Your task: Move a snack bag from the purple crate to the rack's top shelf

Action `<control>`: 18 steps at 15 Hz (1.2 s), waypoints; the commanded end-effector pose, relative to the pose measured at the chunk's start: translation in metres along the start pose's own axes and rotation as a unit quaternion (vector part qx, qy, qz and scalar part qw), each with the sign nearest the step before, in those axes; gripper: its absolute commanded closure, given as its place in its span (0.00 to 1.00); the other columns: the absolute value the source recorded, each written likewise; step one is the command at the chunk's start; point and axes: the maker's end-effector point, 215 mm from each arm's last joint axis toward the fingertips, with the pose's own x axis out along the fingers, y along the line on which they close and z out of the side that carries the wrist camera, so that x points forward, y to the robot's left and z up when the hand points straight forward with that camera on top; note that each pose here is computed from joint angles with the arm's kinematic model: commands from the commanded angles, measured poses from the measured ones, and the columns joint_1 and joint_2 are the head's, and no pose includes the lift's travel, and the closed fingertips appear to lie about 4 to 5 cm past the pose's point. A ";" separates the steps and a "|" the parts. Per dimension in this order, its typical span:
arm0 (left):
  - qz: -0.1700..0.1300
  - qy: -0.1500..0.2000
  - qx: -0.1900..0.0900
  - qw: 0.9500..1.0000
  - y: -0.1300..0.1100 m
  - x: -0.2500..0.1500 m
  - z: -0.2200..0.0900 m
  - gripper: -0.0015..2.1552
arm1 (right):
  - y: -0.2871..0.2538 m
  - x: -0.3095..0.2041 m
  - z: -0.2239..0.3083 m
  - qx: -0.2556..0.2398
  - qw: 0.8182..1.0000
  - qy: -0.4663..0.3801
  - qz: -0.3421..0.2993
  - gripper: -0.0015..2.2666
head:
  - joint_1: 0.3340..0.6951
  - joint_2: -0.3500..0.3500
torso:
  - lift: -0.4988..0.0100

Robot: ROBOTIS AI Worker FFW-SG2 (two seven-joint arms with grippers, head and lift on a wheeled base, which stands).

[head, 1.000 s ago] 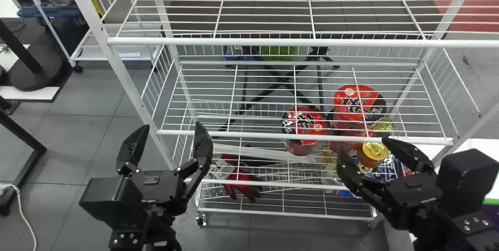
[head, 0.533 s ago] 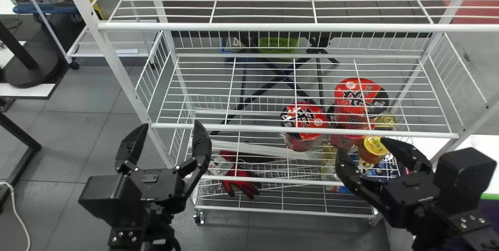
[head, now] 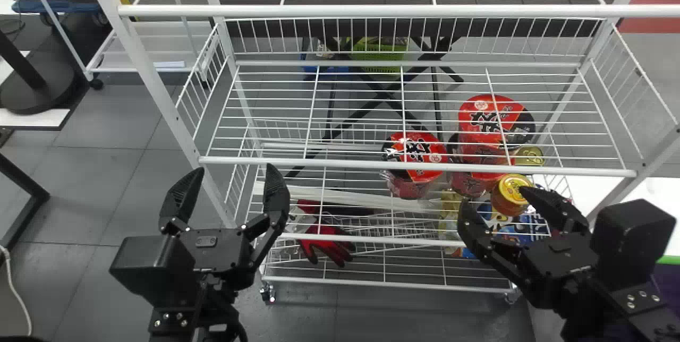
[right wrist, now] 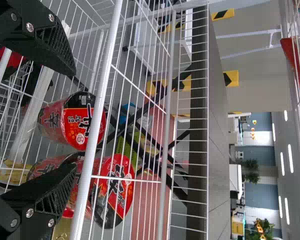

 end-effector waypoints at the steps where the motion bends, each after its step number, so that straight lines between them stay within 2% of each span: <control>1: -0.001 0.001 0.000 1.000 -0.001 0.000 0.000 0.04 | -0.001 0.000 0.001 -0.001 1.000 -0.001 0.000 0.08 | 1.00 0.57 | 0.27; 18: 0.001 -0.002 -0.001 1.000 -0.001 0.001 0.002 0.04 | -0.007 0.001 0.004 0.003 1.000 -0.004 -0.003 0.08 | 1.00 0.55 | 0.14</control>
